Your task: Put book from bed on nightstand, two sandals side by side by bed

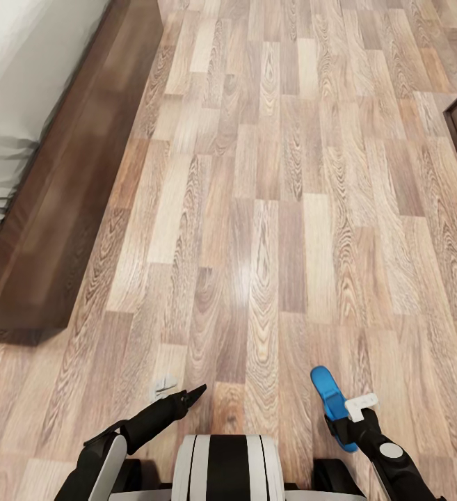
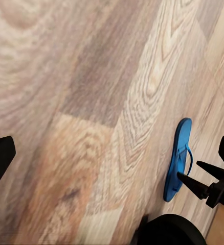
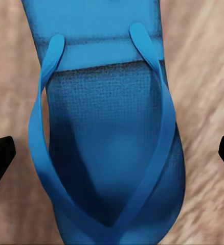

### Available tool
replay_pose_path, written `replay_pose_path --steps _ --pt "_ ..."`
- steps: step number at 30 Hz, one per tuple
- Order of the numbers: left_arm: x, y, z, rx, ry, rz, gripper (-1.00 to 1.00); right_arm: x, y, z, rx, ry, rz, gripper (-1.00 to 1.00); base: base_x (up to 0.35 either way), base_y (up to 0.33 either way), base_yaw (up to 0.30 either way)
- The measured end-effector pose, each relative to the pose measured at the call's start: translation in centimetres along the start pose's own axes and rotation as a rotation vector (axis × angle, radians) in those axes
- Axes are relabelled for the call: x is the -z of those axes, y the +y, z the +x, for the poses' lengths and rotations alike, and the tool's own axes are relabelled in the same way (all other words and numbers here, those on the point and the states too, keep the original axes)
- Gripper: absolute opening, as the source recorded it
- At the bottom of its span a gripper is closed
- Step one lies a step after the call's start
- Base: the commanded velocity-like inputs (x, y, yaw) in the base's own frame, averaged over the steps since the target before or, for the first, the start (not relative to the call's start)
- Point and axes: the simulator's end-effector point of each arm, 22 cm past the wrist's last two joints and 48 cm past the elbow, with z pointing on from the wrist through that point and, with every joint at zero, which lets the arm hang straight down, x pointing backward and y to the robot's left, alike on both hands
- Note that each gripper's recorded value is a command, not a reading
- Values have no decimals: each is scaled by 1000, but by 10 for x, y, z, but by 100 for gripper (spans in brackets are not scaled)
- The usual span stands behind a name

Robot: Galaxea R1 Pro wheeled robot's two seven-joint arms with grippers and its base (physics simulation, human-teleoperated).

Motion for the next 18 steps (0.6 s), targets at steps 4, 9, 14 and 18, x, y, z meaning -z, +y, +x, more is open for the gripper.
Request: replay_pose_path --steps 4,9,14,18 --pt "0 0 0 0 0 0 100 0 0 0 1 0 0 100 21 4 0" --pt "0 0 0 0 0 0 100 0 0 0 1 0 0 100 4 1 0" --pt "0 0 0 0 0 0 100 0 0 0 1 0 0 100 2 5 0" --pt "0 0 0 0 0 0 100 0 0 0 2 0 0 100 49 92 0"
